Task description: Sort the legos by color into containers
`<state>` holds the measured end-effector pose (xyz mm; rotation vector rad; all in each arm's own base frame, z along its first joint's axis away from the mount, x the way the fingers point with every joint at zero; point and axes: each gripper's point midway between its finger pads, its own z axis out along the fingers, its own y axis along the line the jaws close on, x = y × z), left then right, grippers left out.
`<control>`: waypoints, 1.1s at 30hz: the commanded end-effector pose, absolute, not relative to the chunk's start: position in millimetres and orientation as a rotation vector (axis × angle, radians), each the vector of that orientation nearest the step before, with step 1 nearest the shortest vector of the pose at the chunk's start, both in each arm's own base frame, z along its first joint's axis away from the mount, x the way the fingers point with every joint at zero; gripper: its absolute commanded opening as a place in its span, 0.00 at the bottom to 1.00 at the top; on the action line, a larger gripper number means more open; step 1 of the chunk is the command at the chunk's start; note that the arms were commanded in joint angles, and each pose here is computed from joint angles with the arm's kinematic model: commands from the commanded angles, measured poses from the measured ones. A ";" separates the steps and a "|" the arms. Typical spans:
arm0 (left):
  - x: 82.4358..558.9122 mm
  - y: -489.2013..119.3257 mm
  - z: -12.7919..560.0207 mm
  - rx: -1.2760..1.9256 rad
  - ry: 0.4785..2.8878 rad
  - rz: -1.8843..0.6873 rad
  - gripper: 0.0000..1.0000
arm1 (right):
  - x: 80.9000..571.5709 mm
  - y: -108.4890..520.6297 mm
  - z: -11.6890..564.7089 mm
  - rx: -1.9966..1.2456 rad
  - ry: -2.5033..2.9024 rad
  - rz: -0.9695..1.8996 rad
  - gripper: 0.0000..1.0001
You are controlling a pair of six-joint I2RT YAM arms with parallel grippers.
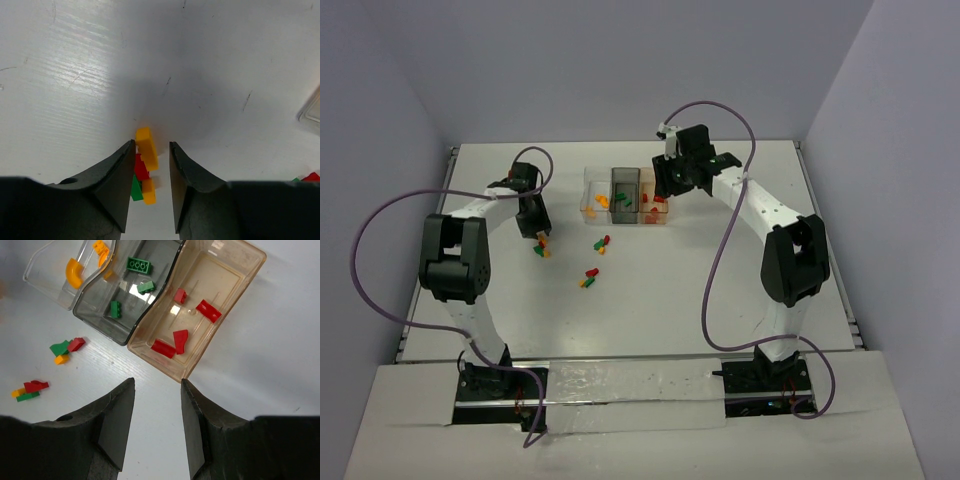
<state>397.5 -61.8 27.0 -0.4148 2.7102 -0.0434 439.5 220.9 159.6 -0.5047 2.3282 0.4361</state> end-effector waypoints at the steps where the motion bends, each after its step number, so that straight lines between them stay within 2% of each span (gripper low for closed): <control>1: 408.8 -64.7 34.0 -0.430 2.690 -0.054 0.40 | 437.5 223.3 178.9 -0.506 2.272 0.455 0.49; 11: 409.6 -68.4 34.7 -0.420 2.696 -0.080 0.14 | 430.3 226.1 188.1 -0.521 2.253 0.493 0.49; 13: 410.5 -68.0 38.5 -0.423 2.686 -0.085 0.11 | 427.1 227.4 188.7 -0.528 2.250 0.510 0.49; 15: 413.2 -69.6 47.1 -0.418 2.667 -0.102 0.01 | 420.6 231.6 197.8 -0.543 2.227 0.554 0.49; 20: 423.9 -77.2 91.4 -0.399 2.558 -0.184 0.00 | 394.2 250.5 220.4 -0.620 2.144 0.745 0.49; 25: 433.8 -85.0 176.9 -0.410 2.329 -0.296 0.00 | 357.3 275.3 248.3 -0.679 2.038 0.985 0.49; 33: 413.3 -139.1 262.8 -0.343 2.113 -0.412 0.00 | 337.3 318.6 287.0 -0.689 1.968 1.162 0.50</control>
